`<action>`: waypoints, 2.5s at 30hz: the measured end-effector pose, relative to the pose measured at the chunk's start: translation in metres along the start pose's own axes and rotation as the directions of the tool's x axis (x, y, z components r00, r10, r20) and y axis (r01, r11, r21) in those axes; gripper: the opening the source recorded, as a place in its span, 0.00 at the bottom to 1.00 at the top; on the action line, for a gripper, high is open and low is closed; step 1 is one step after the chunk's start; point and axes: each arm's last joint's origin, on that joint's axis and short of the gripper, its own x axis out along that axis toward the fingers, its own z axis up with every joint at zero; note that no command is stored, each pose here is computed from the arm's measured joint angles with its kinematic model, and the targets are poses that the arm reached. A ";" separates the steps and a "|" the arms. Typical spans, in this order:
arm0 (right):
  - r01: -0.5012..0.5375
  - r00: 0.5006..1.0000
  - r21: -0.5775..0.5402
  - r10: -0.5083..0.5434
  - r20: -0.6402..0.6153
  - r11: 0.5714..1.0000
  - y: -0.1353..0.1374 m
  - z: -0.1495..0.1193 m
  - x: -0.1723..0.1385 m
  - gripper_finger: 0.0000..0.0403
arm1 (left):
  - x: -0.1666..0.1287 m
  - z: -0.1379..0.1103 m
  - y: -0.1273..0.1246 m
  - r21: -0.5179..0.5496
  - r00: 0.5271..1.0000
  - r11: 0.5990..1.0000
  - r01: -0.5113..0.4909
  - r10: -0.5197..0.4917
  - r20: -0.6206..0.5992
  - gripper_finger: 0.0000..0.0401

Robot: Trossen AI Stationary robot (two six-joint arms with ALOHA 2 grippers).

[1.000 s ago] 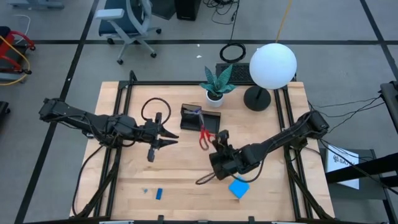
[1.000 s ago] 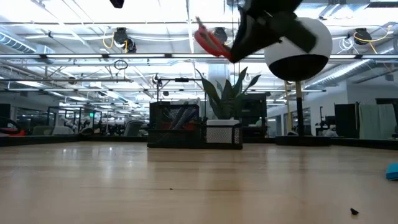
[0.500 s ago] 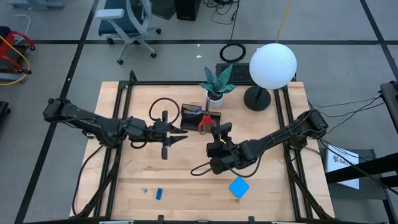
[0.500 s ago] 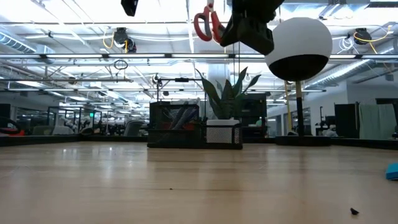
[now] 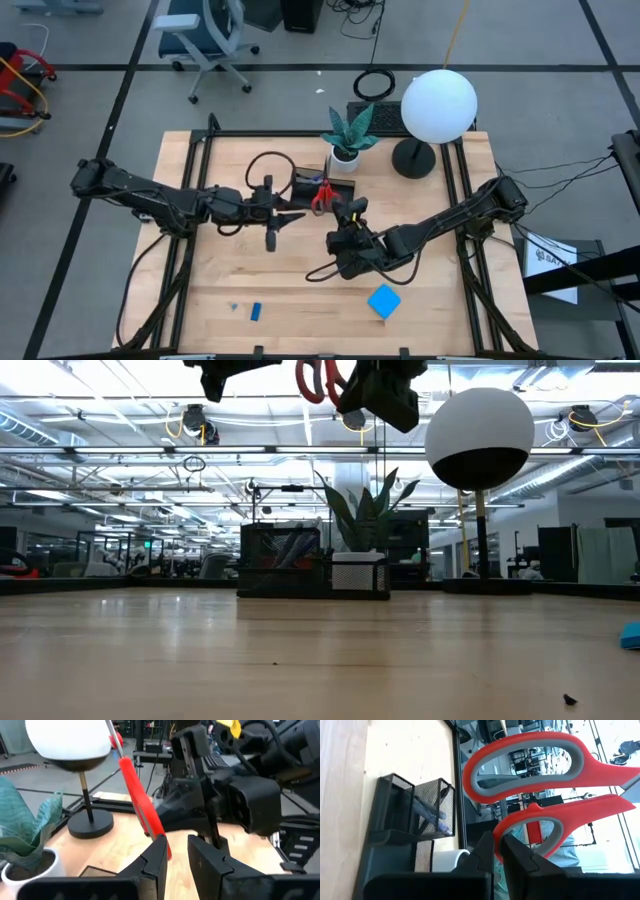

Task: Pick and place office supplies into organizer
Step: Put the red scissors into the black desk organizer

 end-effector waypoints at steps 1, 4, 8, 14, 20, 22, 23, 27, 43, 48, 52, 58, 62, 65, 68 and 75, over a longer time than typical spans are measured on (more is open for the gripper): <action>0.000 1.000 0.001 0.000 0.001 1.000 0.000 0.000 0.000 0.02 | 0.000 0.000 0.000 -0.001 1.000 1.000 0.000 0.000 0.003 0.21; 0.000 1.000 -0.007 0.000 0.001 1.000 0.000 0.000 0.000 0.02 | 0.001 0.000 0.000 0.001 1.000 1.000 0.000 0.000 -0.004 0.21; 0.000 1.000 -0.008 0.000 0.001 1.000 0.000 0.000 0.000 0.02 | 0.000 0.000 0.000 0.001 1.000 1.000 0.000 0.000 -0.004 0.21; -0.001 1.000 -0.007 0.001 0.002 1.000 0.000 0.000 0.000 0.02 | 0.000 -0.001 0.000 0.001 1.000 1.000 0.000 0.000 -0.007 0.21; -0.001 1.000 -0.005 0.001 0.002 1.000 0.000 0.000 0.000 0.02 | 0.000 -0.001 0.000 -0.001 1.000 1.000 0.000 0.000 -0.008 0.21; -0.001 1.000 -0.005 0.001 0.002 1.000 0.000 0.000 0.000 0.02 | 0.000 -0.001 0.000 0.000 1.000 1.000 0.000 0.000 -0.008 0.21; -0.002 1.000 -0.005 0.002 0.002 1.000 0.000 0.000 0.000 0.02 | 0.000 -0.001 0.000 0.000 1.000 1.000 0.001 -0.001 -0.008 0.21; -0.002 1.000 -0.006 0.002 0.002 1.000 0.000 0.000 0.000 0.02 | 0.000 -0.002 0.000 0.005 1.000 1.000 -0.001 0.001 -0.025 0.23; 0.035 0.999 -0.034 -0.035 -0.016 0.999 -0.001 0.000 -0.001 0.02 | 0.002 0.000 0.003 -0.061 0.996 0.995 -0.083 0.083 0.009 0.71; 0.084 0.996 -0.045 -0.085 -0.033 0.996 -0.001 0.000 -0.003 0.02 | 0.003 0.001 0.006 -0.104 0.995 0.990 -0.097 0.101 0.026 0.71; 0.093 0.995 -0.013 -0.093 -0.023 0.996 -0.003 0.003 -0.004 0.02 | 0.012 -0.003 0.008 -0.122 0.993 0.986 -0.109 0.113 0.026 0.69; 0.095 0.995 0.001 -0.095 -0.019 0.996 -0.004 0.004 -0.004 0.02 | 0.032 -0.011 0.005 -0.115 0.993 0.990 -0.077 0.087 0.083 0.68; 0.094 0.995 0.002 -0.094 -0.018 0.996 -0.003 0.004 -0.004 0.02 | 0.035 -0.011 0.008 -0.124 0.990 0.989 -0.083 0.096 0.106 0.68; 0.093 0.996 0.002 -0.093 -0.017 0.996 -0.003 0.004 -0.004 0.02 | 0.036 -0.011 0.011 -0.125 0.989 0.988 -0.092 0.105 0.103 0.68; 0.092 0.996 0.003 -0.092 -0.017 0.996 -0.003 0.004 -0.004 0.02 | 0.036 -0.011 0.011 -0.128 0.989 0.987 -0.095 0.108 0.104 0.68; 0.059 0.998 0.023 -0.059 0.008 0.998 -0.003 0.006 -0.004 0.02 | 0.036 -0.011 0.012 -0.130 0.985 0.984 -0.124 0.138 0.108 0.65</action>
